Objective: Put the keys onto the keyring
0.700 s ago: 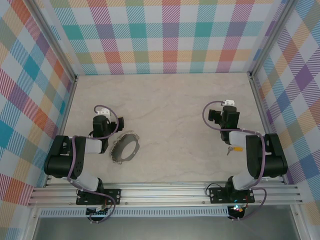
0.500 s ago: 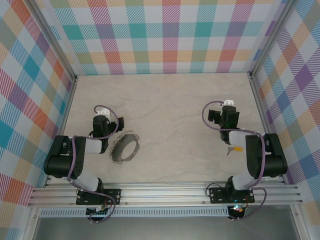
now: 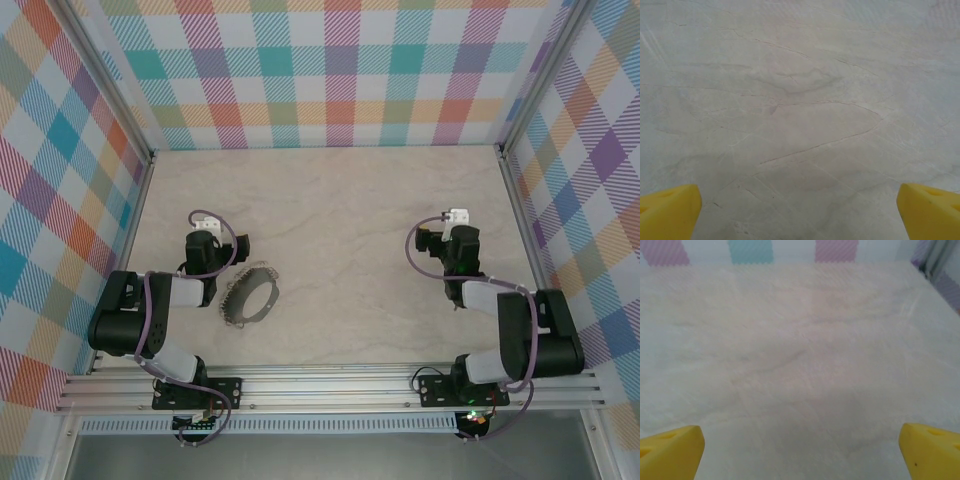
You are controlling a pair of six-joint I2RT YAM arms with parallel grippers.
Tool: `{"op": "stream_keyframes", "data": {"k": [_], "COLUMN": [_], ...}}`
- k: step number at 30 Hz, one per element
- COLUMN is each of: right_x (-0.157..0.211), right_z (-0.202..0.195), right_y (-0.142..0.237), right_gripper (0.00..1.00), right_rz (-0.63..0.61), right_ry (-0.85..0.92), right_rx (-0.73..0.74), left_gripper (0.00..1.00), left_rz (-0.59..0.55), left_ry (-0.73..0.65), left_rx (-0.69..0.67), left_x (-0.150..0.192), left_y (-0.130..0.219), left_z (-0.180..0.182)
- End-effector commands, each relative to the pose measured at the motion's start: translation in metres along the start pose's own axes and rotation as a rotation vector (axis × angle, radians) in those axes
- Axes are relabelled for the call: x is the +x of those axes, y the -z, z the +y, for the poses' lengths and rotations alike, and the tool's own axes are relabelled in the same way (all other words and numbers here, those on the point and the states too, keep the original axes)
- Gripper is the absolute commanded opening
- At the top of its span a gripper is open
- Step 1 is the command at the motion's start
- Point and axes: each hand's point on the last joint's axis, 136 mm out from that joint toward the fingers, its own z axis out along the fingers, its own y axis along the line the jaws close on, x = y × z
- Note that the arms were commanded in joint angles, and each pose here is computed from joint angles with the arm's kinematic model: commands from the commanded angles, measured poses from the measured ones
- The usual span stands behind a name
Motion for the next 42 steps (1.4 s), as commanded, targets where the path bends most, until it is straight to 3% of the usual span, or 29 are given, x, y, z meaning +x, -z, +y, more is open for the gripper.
{"op": "stream_keyframes", "data": {"k": [1,6,11,13,19,25,33,42], "right_x": [-0.029,-0.077,-0.079,-0.079,-0.079,-0.052,0.001,0.054], "right_z": [0.006,-0.013,-0.059,-0.060,-0.033,0.005,0.097,0.174], "right_y": [0.016,0.045,0.056,0.058,0.062,0.059,0.072,0.094], "right_gripper": [1.00,1.00,1.00,1.00,1.00,1.00,0.97,1.00], "right_rz": [-0.102,-0.205,-0.067,-0.035,-0.004,0.179,0.438,0.620], "right_ry": [0.018,-0.053,-0.350,-0.380,-0.435,-0.454,-0.489,-0.345], "right_rx": [-0.038,0.052,0.328,0.335,0.171,-0.012,-0.365,-0.434], "left_gripper": [1.00,1.00,1.00,1.00,1.00,0.96,0.82,0.56], "left_rz": [-0.022,-0.001,-0.035,-0.041,-0.015,0.109,0.403,0.605], "left_ry": [-0.009,-0.006,0.006,0.016,0.107,0.239,0.223,0.002], "left_rx": [0.001,-0.009,-0.010,0.014,0.096,0.240,0.377,0.308], "left_x": [-0.022,-0.038,-0.059,-0.071,-0.104,-0.115,-0.055,0.008], "left_y": [0.001,0.009,0.022,0.029,0.057,0.093,0.129,0.136], "left_z": [0.000,0.000,-0.001,-0.007,-0.031,-0.070,-0.116,-0.144]}}
